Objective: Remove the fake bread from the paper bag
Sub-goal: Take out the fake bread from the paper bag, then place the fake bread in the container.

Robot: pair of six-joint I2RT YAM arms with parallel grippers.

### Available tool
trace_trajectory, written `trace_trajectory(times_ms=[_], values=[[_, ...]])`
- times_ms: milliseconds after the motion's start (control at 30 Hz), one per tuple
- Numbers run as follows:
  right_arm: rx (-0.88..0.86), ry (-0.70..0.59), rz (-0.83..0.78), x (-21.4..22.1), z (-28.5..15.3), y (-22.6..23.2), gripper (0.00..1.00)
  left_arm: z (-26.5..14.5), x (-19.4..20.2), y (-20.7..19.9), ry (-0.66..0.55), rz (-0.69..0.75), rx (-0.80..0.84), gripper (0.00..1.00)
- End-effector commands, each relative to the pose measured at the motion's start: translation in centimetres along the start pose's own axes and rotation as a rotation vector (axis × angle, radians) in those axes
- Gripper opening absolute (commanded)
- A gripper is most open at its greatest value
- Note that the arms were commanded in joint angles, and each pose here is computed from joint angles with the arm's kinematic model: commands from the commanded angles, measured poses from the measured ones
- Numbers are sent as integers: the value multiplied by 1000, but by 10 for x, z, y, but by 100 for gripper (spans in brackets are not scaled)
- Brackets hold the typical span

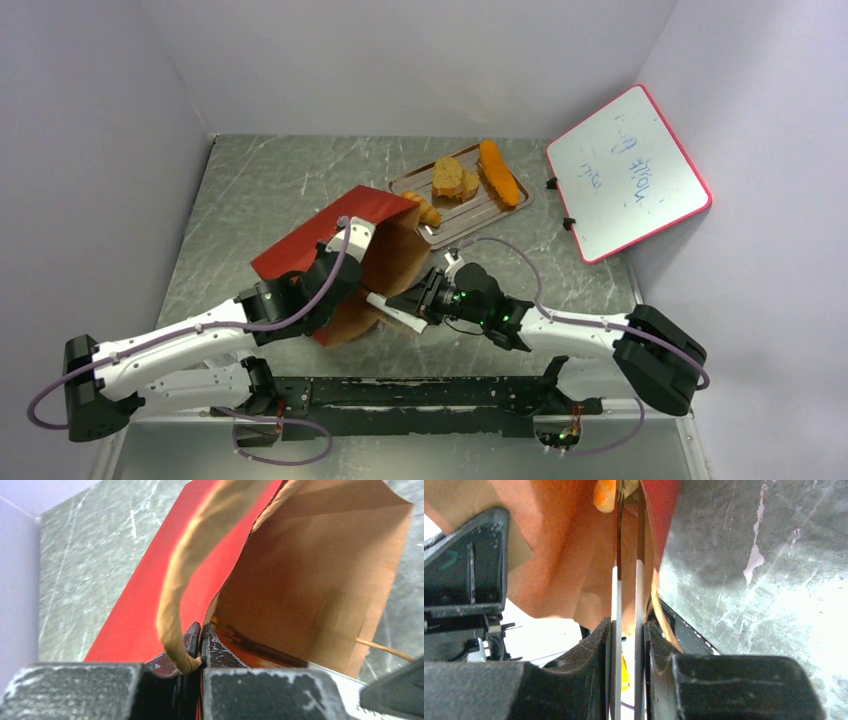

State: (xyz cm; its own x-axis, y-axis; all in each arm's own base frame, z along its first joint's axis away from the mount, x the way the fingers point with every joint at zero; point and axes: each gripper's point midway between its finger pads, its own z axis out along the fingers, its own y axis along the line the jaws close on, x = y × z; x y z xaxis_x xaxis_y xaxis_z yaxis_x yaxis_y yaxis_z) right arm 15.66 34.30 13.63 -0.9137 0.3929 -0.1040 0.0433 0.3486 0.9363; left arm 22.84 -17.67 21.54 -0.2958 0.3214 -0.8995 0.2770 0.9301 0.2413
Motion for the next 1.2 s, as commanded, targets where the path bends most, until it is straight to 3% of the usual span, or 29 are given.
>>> trace_trajectory(times_ms=[0,500,867,1167], values=[[-59,-51,-69,-12,-7,30,0,7,-10,27,3,-13,-177,7],[-3,-183,-258,-38,-34,49,0,59,20,84,69,-124,-286,7],[82,-381,-374,-81,-56,73,0,77,39,109,135,-228,-351,7],[221,-577,-388,-135,-94,61,0,78,25,117,106,-295,-359,7]])
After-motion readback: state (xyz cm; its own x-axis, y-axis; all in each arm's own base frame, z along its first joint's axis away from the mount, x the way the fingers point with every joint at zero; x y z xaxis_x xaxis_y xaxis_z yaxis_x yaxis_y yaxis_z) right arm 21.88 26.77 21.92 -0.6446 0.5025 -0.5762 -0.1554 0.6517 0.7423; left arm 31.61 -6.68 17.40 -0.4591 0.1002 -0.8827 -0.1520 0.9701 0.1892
